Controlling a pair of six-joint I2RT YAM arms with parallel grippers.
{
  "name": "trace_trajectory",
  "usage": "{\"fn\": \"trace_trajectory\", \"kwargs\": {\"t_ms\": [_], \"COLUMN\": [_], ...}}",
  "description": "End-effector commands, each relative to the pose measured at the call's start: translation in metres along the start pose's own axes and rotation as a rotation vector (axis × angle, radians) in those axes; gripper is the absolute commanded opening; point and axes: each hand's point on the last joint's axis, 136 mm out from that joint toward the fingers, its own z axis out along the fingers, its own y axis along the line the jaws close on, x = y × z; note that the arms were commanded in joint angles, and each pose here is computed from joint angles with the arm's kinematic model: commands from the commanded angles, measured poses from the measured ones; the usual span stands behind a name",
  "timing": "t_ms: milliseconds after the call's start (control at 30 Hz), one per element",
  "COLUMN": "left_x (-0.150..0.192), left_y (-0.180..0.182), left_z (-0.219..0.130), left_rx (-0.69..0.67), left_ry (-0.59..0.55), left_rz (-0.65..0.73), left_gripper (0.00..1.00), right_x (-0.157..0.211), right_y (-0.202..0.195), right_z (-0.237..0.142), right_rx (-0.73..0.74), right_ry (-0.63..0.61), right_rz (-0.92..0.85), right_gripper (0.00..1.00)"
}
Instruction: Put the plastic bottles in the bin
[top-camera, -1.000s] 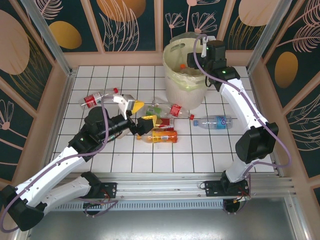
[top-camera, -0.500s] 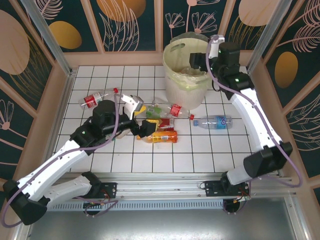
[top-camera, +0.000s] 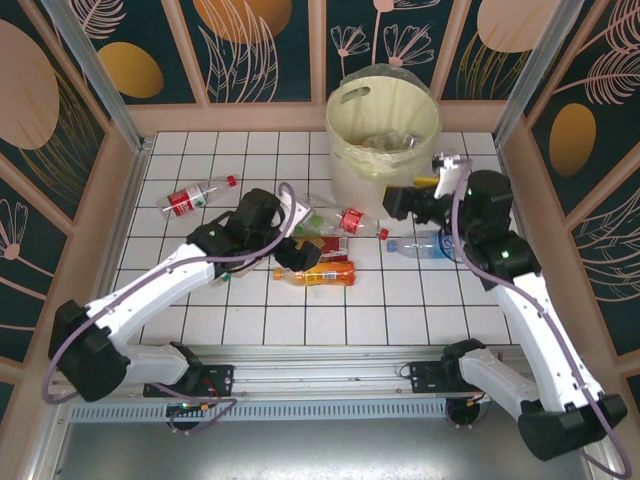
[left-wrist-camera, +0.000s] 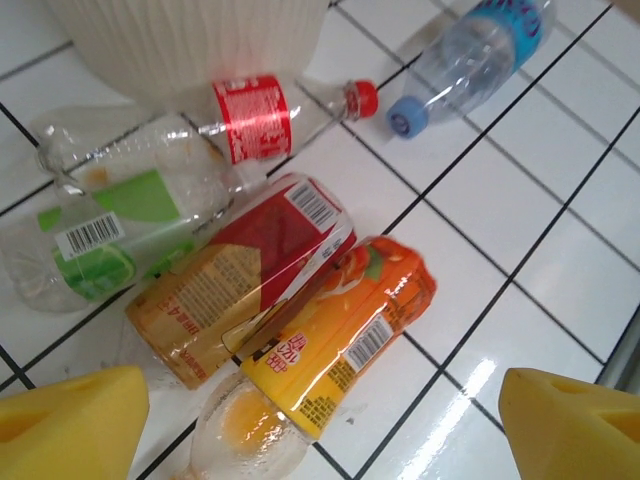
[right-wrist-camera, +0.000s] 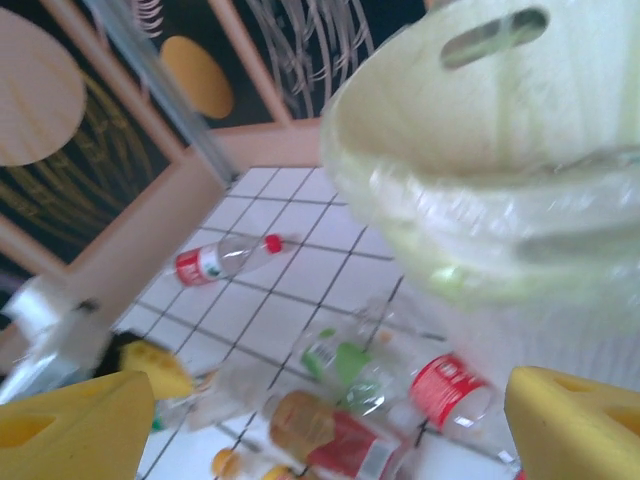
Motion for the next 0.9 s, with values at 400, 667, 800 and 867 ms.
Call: {"fn": "trace_trajectory", "kwargs": {"t_ms": [400, 667, 800, 867], "left_x": [0.068, 0.092, 0.107, 0.113], "left_y": [0.016, 0.009, 0.003, -0.002], "left_z": [0.069, 0.087, 0.096, 0.099], "left_rx": [-0.078, -0.083, -0.083, -0.086], "left_ry": [0.365, 0.451, 0.496, 0.521], "left_rz": [0.11, 0.141, 0.157, 0.167], "left_gripper": [0.85, 0.84, 0.84, 0.84], "right_x": [0.102, 0.106, 0.105, 0.105], "right_y": [0.043, 0.04, 0.04, 0.04], "right_z": [-0.061, -0.061, -0.06, -0.059], "right_rx": [-0.254, -0.243, -0.242, -0.246], "right_ry": [0.134, 0.132, 0.128, 0.126], "right_rz": [0.146, 0.154, 0.152, 0.153], "right_gripper": [0.99, 0.99, 0.99, 0.99]}}
